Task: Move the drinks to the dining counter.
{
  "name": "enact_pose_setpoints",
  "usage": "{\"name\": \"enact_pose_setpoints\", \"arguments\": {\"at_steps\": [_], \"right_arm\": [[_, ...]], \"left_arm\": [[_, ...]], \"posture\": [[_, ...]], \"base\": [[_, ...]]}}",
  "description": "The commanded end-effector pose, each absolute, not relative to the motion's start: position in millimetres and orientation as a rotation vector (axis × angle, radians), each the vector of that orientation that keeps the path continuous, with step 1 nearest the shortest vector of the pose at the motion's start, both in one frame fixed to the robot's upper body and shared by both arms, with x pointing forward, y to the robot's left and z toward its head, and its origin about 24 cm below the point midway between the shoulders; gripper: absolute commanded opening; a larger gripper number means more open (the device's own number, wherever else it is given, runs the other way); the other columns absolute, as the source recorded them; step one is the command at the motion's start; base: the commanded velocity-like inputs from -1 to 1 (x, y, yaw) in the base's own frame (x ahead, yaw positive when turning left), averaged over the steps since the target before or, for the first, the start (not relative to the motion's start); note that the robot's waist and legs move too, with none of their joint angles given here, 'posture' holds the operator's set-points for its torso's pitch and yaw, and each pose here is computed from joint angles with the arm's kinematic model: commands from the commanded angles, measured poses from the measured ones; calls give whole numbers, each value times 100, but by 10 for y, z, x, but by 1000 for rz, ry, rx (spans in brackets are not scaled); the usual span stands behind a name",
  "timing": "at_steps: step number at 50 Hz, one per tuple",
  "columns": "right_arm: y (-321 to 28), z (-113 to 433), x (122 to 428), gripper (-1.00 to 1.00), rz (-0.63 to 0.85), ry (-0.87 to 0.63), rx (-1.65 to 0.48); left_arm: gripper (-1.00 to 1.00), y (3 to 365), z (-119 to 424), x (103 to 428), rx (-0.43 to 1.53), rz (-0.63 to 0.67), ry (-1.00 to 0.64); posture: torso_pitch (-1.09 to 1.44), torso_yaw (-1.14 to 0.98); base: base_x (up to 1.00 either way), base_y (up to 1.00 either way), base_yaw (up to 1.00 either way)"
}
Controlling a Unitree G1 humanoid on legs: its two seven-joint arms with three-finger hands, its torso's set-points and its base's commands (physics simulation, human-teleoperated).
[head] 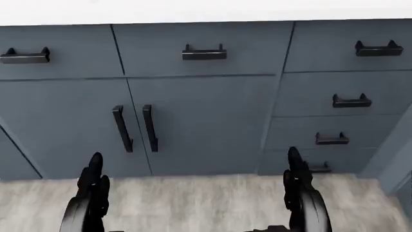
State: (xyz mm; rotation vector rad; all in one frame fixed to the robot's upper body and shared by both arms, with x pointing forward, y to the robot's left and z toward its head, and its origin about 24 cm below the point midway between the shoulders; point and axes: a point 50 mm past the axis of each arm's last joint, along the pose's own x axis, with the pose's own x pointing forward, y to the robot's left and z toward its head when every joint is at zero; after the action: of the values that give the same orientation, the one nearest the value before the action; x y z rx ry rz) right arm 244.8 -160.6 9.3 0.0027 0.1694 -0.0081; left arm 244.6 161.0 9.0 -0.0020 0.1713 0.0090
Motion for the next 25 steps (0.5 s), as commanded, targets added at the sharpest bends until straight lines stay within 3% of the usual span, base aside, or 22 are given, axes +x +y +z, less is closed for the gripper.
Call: {"name": "enact_pose_setpoints", "arguments": {"at_steps": [1, 10, 20, 25], "right_arm": [[-1596, 375, 2536, 100, -5, -2, -19], [-1582, 460, 2529, 100, -4, -23, -15], [-1615, 1270, 2561, 100, -2, -113, -20], [-1579, 1533, 2533, 100, 19, -150, -16]], "left_arm": [[100, 1591, 397, 2546, 6, 11, 5], [100, 1572, 551, 2538, 19, 6, -15], [100, 1522, 1608, 2545, 43, -40, -124], [100, 1598, 1863, 2517, 26, -22, -163]], "posture": [[0, 0], [0, 0], [0, 0], [0, 0]], "base": [[0, 0, 0], [0, 0, 0], [0, 0, 0], [18, 0, 0]]}}
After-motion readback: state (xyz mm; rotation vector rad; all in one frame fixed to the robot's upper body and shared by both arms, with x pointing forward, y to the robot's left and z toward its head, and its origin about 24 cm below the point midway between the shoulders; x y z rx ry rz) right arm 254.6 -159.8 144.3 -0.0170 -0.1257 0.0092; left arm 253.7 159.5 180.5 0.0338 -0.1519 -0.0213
